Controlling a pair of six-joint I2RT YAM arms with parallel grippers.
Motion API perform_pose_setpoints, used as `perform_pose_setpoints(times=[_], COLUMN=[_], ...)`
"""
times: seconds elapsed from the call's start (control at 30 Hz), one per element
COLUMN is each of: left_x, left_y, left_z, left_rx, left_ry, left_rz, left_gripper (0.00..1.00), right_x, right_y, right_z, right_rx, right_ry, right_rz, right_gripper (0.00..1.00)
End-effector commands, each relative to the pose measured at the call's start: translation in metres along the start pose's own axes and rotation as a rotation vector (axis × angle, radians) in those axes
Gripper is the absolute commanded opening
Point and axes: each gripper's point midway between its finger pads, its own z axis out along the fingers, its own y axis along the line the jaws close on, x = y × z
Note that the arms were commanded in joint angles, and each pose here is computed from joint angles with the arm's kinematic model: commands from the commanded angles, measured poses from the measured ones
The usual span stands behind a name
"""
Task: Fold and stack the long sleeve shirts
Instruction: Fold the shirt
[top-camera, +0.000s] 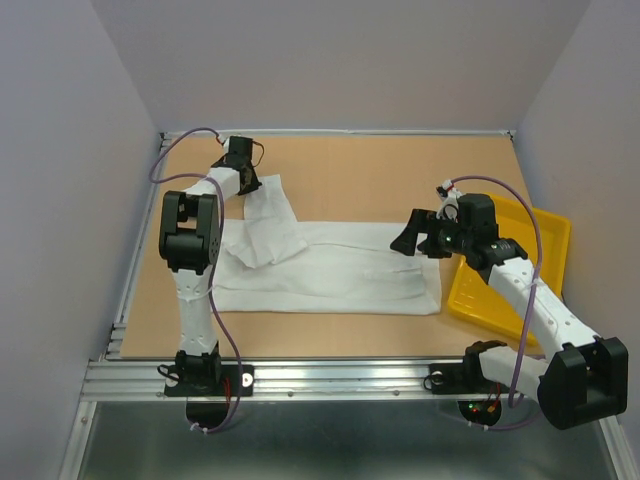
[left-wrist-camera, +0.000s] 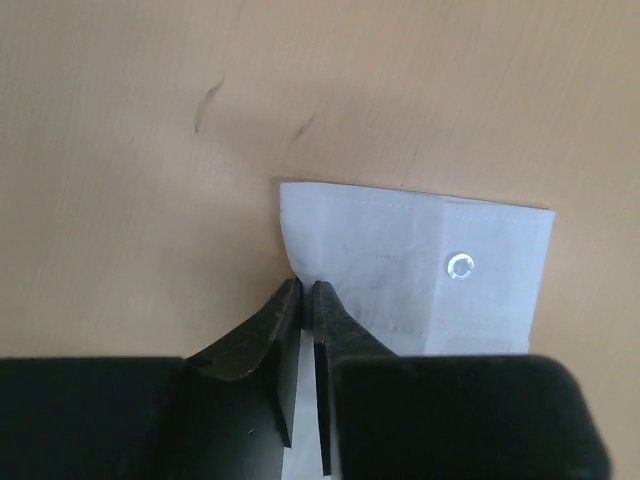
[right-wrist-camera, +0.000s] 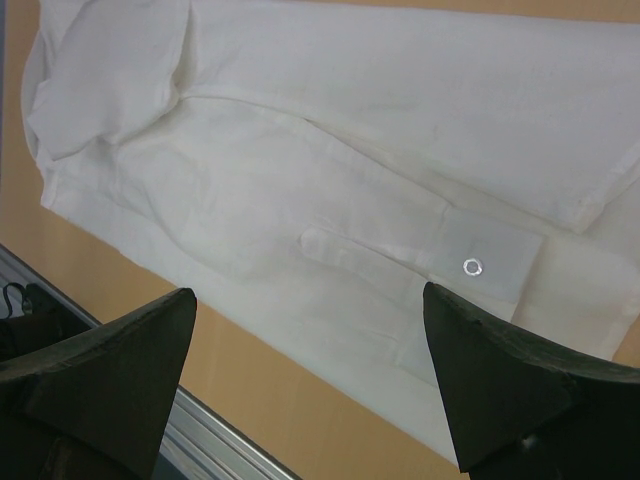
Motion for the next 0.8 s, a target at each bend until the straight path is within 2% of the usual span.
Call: perform_pose_setpoints(times=[0.0,0.07,0.17,0.27,0.3,0.37,0.4,0.47,0.5,0.53,0.57,0.67,0.7,0.77], left_x=[0.01,0.006,-0.004,-0.019,-0.033,-0.029,-0.041,-0.021,-0.025,-0.02,-0.002,0.027,0.053,0.087], left_y=[-0.005,-0.01,-0.021,-0.036,-0.05,-0.061,-0.068,-0.086,-0.094,-0.1,-0.11,-0.123,-0.132,-0.135], left_z=[-0.003,-0.006,-0.025,-0.062,-0.09,-0.117,-0.149,-0.178,-0.21,-0.224,-0.248,-0.281,-0.3,-0.313], left_rx=[0.021,0.039,0.074,0.125,0.176,0.215,0.253,0.308,0.363,0.399,0.469,0.576,0.657,0.719], left_ry=[0.037,0.026,-0.007,-0.059,-0.104,-0.122,-0.177,-0.182,-0.225,-0.238,-0.236,-0.247,-0.223,-0.188], left_rz=[0.038,0.063,0.09,0.102,0.101,0.117,0.123,0.173,0.182,0.202,0.237,0.309,0.354,0.408], left_gripper=[0.08,0.0,0.0,0.0,0.0,0.0,0.0,0.0,0.0,0.0,0.0,0.0,0.0,0.0], right_x=[-0.001,-0.002,-0.004,-0.006,-0.009,-0.012,-0.016,-0.02,-0.022,-0.026,-0.029,-0.036,-0.037,-0.039], right_y=[0.008,0.009,0.011,0.012,0.013,0.015,0.016,0.017,0.018,0.02,0.022,0.024,0.026,0.026], right_z=[-0.003,-0.005,-0.008,-0.01,-0.011,-0.013,-0.015,-0.017,-0.019,-0.021,-0.022,-0.025,-0.027,-0.03], right_rx=[-0.03,-0.031,-0.035,-0.033,-0.031,-0.032,-0.029,-0.024,-0.024,-0.024,-0.027,-0.023,-0.025,-0.023], right_ry=[-0.008,-0.015,-0.027,-0.039,-0.05,-0.061,-0.074,-0.09,-0.097,-0.109,-0.117,-0.137,-0.145,-0.155], right_rz=[-0.022,-0.024,-0.027,-0.026,-0.028,-0.031,-0.036,-0.044,-0.047,-0.052,-0.059,-0.072,-0.08,-0.09], right_gripper=[1.0,1.0,1.0,1.0,1.0,1.0,1.0,1.0,1.0,1.0,1.0,1.0,1.0,1.0])
